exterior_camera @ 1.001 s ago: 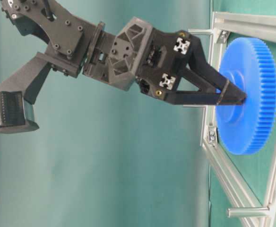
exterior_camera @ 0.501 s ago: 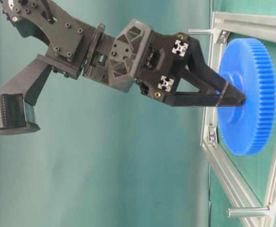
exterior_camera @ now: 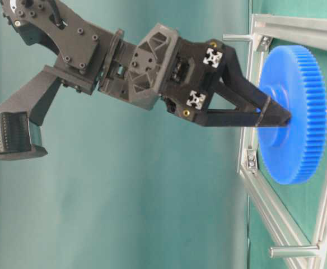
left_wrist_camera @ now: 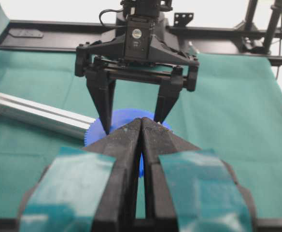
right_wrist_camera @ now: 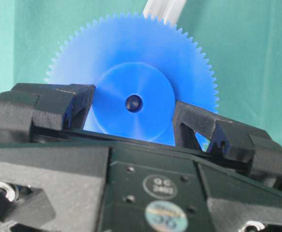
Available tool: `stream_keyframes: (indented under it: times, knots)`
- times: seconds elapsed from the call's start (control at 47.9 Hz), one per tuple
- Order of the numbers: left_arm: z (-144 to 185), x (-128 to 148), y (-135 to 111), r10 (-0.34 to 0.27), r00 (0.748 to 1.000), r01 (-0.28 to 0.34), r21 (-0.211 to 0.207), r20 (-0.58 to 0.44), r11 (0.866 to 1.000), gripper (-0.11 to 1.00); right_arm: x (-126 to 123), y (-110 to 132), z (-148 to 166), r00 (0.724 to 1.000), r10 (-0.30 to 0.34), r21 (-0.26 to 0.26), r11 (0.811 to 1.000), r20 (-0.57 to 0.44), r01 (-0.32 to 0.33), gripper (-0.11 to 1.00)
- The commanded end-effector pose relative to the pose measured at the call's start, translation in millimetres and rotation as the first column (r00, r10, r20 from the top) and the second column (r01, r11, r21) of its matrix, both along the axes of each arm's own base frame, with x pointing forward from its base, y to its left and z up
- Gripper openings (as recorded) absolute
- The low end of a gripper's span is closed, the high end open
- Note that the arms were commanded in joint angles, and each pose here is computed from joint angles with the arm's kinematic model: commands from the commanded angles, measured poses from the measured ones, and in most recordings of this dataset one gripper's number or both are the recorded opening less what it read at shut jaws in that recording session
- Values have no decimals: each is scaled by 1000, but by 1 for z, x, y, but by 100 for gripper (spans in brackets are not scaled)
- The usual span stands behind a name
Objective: Find the location of the shaft and insert the gear.
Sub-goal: 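Align the gear's bore with the metal shaft, adjusting the right gripper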
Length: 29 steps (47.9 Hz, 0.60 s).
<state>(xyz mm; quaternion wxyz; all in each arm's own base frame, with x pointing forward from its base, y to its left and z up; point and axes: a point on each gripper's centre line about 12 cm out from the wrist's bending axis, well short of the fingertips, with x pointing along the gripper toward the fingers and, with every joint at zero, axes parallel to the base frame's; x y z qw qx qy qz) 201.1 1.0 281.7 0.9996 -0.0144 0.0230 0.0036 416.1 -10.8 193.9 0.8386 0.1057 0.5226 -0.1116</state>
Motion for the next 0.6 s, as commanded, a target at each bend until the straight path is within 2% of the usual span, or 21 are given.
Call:
stream_keyframes:
  times: [0.0,0.584]
  knots:
    - [9,3,0,0,1000,0,0,18,1000,1,1,-9,8,999,-16,-6,1000,30,17,69]
    - [9,3,0,0,1000,0,-1,17,1000,1,0,-9,0,998,-12,-4,1000,55,12,69]
